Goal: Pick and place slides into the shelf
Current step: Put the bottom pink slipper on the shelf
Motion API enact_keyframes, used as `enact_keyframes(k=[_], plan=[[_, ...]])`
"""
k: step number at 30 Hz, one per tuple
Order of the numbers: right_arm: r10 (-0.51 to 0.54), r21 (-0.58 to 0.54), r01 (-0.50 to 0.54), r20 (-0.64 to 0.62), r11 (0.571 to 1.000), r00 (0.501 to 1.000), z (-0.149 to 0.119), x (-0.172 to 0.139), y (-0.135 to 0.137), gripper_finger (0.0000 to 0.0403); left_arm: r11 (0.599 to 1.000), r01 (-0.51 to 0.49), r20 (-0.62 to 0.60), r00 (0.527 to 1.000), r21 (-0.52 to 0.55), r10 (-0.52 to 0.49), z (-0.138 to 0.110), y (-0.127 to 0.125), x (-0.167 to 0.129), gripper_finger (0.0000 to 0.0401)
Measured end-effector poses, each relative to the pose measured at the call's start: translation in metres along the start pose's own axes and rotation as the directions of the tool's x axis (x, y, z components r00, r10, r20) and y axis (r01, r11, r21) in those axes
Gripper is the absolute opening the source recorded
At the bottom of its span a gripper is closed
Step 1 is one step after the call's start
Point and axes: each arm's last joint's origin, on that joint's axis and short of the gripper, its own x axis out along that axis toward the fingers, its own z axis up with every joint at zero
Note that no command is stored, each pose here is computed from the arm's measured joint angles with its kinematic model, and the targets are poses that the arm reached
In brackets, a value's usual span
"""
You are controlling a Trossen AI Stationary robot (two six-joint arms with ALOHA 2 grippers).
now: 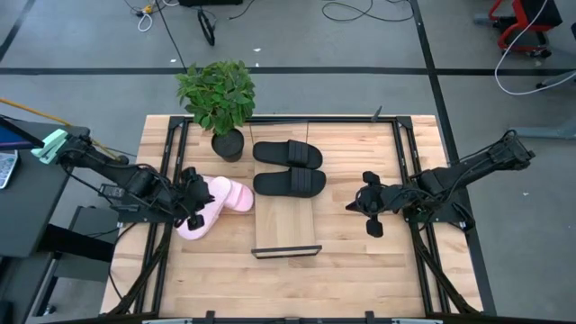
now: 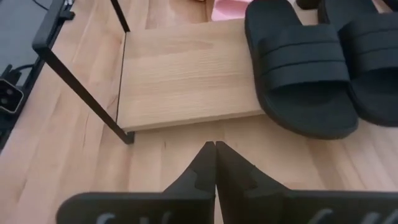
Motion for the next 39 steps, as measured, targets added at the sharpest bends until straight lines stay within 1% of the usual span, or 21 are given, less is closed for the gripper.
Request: enact_keyframes(k=[3,8,10,14,18,22,24,34,39], plan=[[-0.002,0.050,0.003,-0.008,0.999,1.000,-0.002,0.001,0.000,0.0010,0.998,0.041,-0.026,0.999,0.047,-0.040,-0.001,-0.001,0.000,0.0031],[0.016,0.173,-0.016,-0.001,0.985,1.000,-0.002,0.000,0.003,0.0009,0.989,0.051,-0.021,0.999,0.138,-0.048,-0.001,0.003,-0.003,0.0021],[0.034,0.203,-0.035,0.009,0.979,0.999,-0.002,0.000,0.006,0.0009,0.987,0.050,-0.001,0.999,0.152,-0.051,-0.001,0.007,-0.006,0.0018],[0.072,0.257,-0.080,0.038,0.963,0.997,-0.001,-0.002,0.013,0.0010,0.989,0.052,0.055,0.997,0.138,-0.060,-0.002,0.020,-0.016,0.0011],[0.087,0.267,-0.098,0.052,0.959,0.995,-0.001,-0.004,0.018,0.0011,0.991,0.068,0.130,0.988,0.117,-0.084,-0.004,0.032,-0.028,0.0008],[0.043,0.255,-0.058,0.064,0.965,0.997,-0.003,-0.002,0.024,0.0008,0.993,0.075,0.192,0.977,0.088,-0.091,-0.008,0.041,-0.038,0.0013],[0.043,0.250,-0.056,0.056,0.967,0.997,-0.005,0.002,0.027,0.0008,0.993,0.081,0.208,0.973,0.081,-0.096,-0.009,0.043,-0.041,0.0014],[0.043,0.217,-0.044,0.011,0.975,0.999,-0.010,0.024,0.038,0.0008,0.993,0.085,0.209,0.973,0.081,-0.100,-0.009,0.043,-0.041,0.0007],[0.041,0.213,-0.040,0.002,0.976,0.999,-0.011,0.026,0.039,0.0010,0.986,0.130,0.204,0.967,0.107,-0.150,-0.009,0.041,-0.041,0.0016]])
